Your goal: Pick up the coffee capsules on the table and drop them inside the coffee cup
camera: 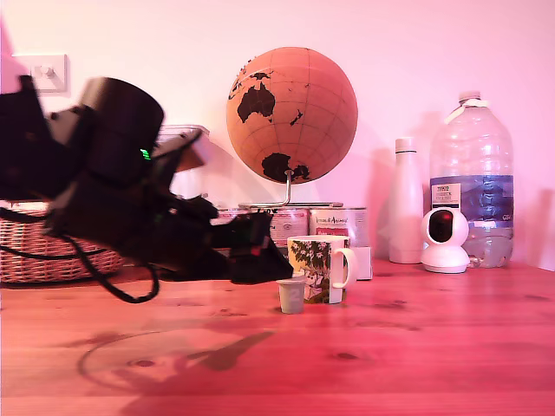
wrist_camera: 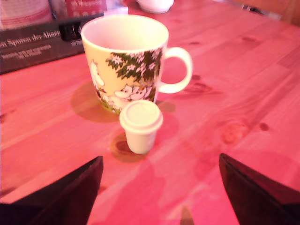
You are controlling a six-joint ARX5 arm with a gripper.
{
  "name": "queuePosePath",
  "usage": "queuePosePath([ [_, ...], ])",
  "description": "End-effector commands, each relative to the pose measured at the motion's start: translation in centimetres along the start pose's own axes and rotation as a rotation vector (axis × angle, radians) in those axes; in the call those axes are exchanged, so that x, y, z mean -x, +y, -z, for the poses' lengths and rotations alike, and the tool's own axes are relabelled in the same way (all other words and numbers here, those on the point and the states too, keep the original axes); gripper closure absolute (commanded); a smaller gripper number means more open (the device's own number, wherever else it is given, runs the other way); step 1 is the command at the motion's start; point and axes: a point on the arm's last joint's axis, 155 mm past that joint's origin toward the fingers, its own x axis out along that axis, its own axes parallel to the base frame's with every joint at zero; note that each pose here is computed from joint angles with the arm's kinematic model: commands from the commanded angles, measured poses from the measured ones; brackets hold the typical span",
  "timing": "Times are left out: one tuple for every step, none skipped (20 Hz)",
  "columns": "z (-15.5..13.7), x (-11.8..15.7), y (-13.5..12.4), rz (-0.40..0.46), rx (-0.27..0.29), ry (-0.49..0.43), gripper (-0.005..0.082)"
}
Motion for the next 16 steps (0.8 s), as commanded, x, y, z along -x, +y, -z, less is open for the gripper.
queuePosePath([
  [1.1, -1.0, 0.1, 0.002, 0.005, 0.036, 0.0055],
  [1.4, -1.4, 0.1, 0.001, 0.009, 0.054, 0.0054],
  [1.4, -1.8, 0.2, 0.001, 0.011, 0.065, 0.0055],
  [1.4, -2.2, 0.3, 0.0, 0.011, 0.069, 0.0055],
  [1.4, -2.6, 0.4, 0.0, 0.013, 0.077, 0.0055],
  [1.7, -2.9, 0.5, -0.001, 0.016, 0.091, 0.0055],
  [1.8, -3.2, 0.5, -0.002, 0.019, 0.105, 0.0055],
  [1.8, -3.5, 0.6, -0.003, 0.022, 0.112, 0.0055],
  [1.7, -3.6, 0.7, -0.007, 0.023, 0.116, 0.0055],
  [1.7, -3.8, 0.7, -0.009, 0.022, 0.114, 0.0055],
  [1.3, -3.9, 0.8, -0.015, 0.02, 0.108, 0.0055],
  [1.3, -4.2, 0.8, -0.015, 0.021, 0.11, 0.0055],
  [1.5, -4.4, 0.9, -0.016, 0.028, 0.122, 0.0055],
  [1.7, -4.7, 0.9, -0.016, 0.029, 0.129, 0.0056],
  [1.9, -5.0, 1.0, -0.017, 0.034, 0.135, 0.0056],
  [2.0, -5.3, 1.1, -0.017, 0.036, 0.143, 0.0057],
])
